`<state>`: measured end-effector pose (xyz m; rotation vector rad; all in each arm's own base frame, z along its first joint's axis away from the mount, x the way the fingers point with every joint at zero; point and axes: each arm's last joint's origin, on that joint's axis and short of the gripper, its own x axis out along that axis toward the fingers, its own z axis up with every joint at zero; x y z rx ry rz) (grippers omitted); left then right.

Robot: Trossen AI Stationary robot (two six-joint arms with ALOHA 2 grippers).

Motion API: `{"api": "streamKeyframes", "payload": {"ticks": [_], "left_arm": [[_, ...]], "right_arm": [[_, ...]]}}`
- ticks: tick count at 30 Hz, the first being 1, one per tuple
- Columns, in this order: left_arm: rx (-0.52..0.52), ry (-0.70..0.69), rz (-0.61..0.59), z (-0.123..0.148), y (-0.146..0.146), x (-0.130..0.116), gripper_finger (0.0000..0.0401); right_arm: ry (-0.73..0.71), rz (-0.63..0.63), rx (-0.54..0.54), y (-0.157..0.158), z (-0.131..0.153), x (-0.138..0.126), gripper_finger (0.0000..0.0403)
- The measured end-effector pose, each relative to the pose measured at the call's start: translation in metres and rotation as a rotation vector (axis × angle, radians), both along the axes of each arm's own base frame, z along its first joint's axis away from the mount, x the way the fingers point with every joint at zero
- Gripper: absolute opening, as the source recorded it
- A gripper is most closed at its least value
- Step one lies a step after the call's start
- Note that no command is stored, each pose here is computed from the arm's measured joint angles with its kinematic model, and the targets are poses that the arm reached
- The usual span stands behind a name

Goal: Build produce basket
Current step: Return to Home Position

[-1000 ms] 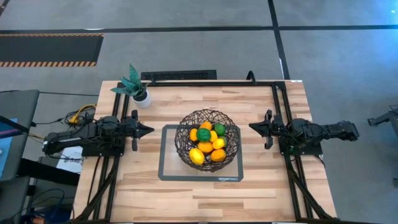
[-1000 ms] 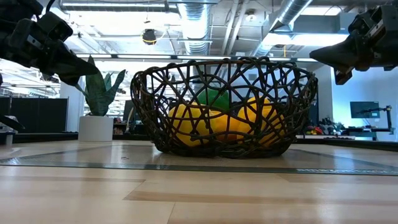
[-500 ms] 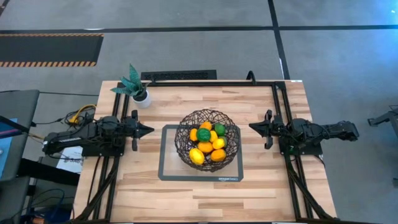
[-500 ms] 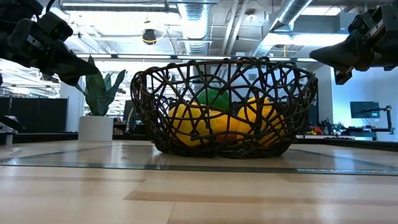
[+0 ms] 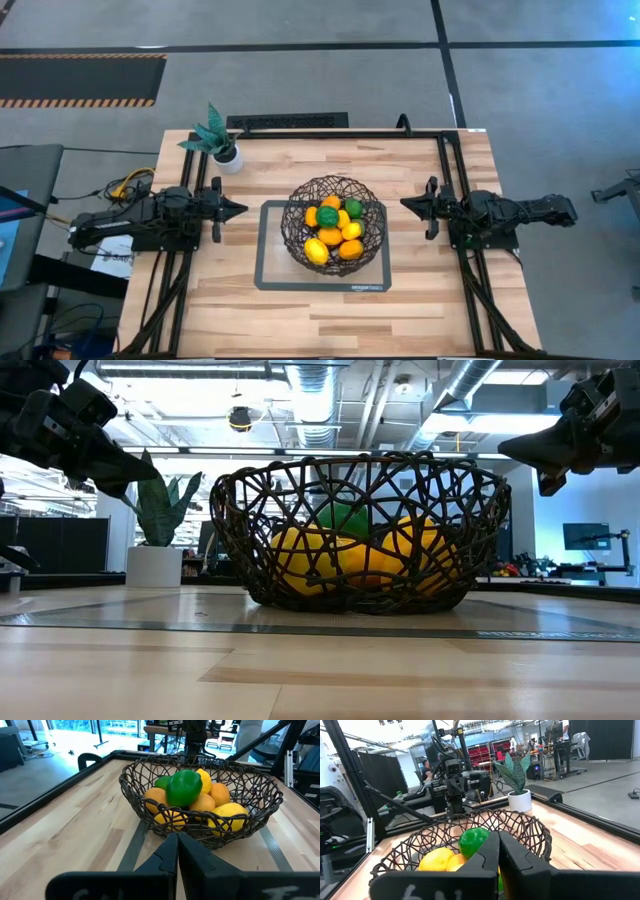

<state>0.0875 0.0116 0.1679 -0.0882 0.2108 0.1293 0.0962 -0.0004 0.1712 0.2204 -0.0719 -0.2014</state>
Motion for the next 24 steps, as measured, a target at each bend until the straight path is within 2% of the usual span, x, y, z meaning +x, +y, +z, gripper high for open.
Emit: {"api": "streamKeyframes", "payload": {"ticks": [24], "left_arm": [[0.000,0.001,0.000,-0.0002,0.0000,0.0000,0.0000]], "right_arm": [[0.000,0.000,-0.001,0.0000,0.0001,0.0000,0.0022]]}}
